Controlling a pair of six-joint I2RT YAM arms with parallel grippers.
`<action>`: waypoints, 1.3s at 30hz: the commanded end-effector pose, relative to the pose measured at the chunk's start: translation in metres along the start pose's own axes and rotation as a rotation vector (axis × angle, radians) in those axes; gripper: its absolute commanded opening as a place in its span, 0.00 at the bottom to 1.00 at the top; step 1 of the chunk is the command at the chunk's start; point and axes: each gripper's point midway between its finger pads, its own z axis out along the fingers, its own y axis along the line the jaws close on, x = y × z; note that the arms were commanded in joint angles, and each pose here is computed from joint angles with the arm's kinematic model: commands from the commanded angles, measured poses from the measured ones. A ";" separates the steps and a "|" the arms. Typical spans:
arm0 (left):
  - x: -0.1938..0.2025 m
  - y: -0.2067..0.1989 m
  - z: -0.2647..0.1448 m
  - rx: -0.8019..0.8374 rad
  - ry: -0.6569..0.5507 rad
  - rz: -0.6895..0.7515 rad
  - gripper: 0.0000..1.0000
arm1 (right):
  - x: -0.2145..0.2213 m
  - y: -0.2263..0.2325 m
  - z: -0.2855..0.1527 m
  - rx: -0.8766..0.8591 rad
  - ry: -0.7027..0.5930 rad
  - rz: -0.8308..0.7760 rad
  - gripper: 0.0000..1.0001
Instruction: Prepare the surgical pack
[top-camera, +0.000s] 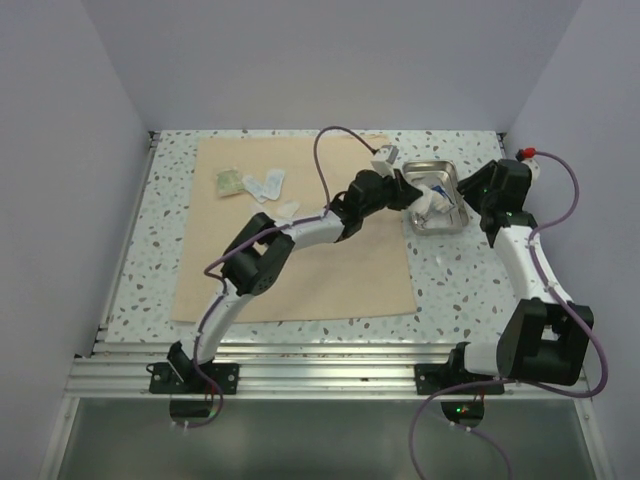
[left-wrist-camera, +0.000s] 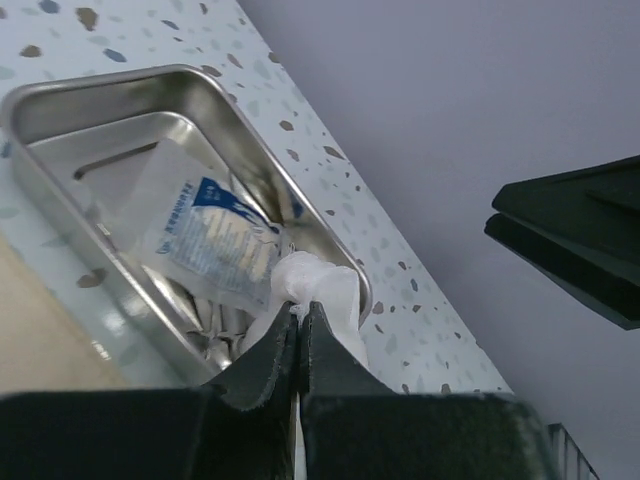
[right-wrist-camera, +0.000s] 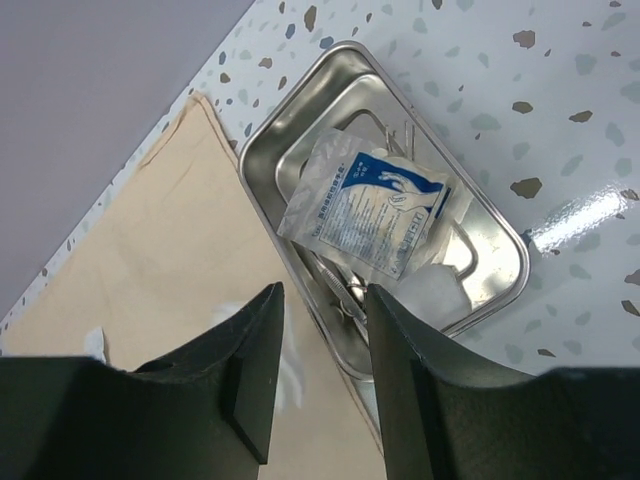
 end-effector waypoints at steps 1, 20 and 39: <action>-0.019 -0.046 0.023 0.182 -0.099 -0.036 0.00 | -0.029 0.008 -0.016 -0.002 -0.089 -0.029 0.43; -0.096 -0.029 -0.035 -0.032 -0.166 0.185 0.92 | 0.021 0.049 0.008 -0.188 0.094 -0.065 0.47; -0.184 0.331 -0.310 -0.880 -0.160 -0.152 1.00 | 0.259 0.235 0.030 -0.549 0.566 -0.206 0.69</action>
